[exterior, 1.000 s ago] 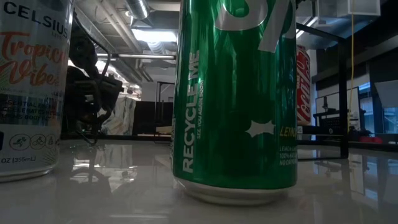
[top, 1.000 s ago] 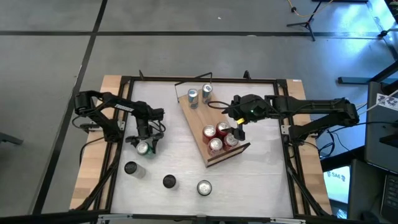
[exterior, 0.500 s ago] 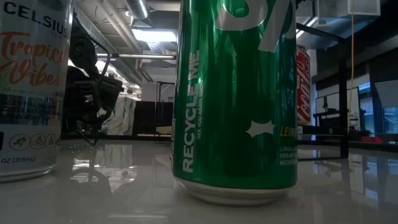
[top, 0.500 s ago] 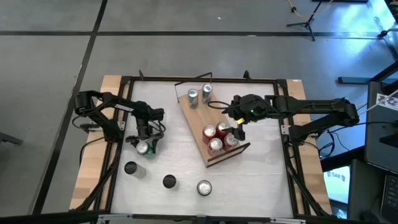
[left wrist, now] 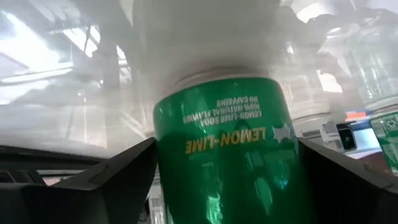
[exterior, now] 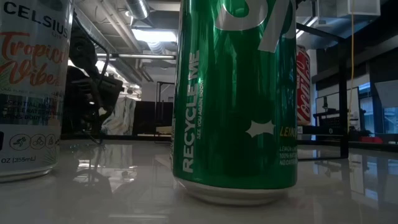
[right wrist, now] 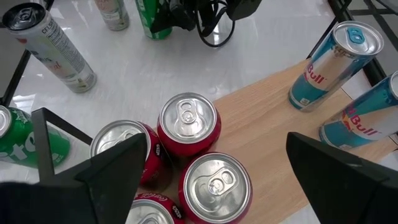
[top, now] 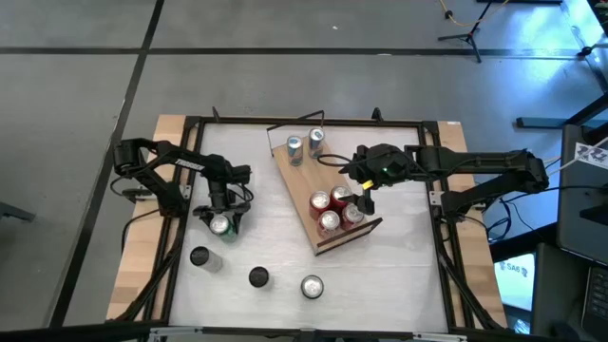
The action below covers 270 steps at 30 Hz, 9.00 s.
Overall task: Place canned beverage on shelf
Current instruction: Put the left green soda can on the shelf
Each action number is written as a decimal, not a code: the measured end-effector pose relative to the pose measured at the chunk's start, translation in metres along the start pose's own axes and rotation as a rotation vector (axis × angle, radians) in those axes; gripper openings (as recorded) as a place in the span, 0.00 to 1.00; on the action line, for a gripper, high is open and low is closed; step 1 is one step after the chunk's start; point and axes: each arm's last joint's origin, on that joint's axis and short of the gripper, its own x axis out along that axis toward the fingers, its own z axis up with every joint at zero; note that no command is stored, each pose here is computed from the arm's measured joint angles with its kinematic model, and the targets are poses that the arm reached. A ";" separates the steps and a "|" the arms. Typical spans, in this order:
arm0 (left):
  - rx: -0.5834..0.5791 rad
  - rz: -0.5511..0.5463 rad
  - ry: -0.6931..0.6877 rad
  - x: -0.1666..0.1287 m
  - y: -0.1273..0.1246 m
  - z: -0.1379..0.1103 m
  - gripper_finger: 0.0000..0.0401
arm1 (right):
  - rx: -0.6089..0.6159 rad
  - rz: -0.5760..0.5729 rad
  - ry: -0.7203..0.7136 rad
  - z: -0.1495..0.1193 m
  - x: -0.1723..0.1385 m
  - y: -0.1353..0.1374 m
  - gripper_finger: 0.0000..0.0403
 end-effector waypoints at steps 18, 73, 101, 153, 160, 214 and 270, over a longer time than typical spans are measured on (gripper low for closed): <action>0.047 -0.028 -0.034 -0.006 -0.005 0.000 0.98 | 0.000 0.000 0.000 0.000 0.000 0.000 0.94; 0.528 -0.298 -1.078 -0.128 -0.028 -0.117 0.98 | 0.000 0.000 0.000 0.000 0.000 0.000 0.94; 0.900 -0.154 -1.446 -0.066 -0.039 -0.180 0.98 | 0.000 0.000 0.000 0.000 0.000 0.000 0.94; 1.028 -0.097 -1.198 -0.030 -0.106 -0.288 0.98 | 0.000 0.000 0.000 0.000 0.000 0.000 0.94; 0.607 0.122 -1.025 -0.026 -0.096 -0.284 0.98 | 0.000 0.000 0.000 0.000 0.000 0.000 0.94; 0.197 0.382 -0.895 0.021 -0.078 -0.176 0.90 | 0.000 0.000 0.000 0.000 0.000 0.000 0.94; 1.567 0.909 -0.778 -0.005 -0.111 -0.151 0.68 | 0.000 0.000 -0.001 0.000 0.000 0.000 0.94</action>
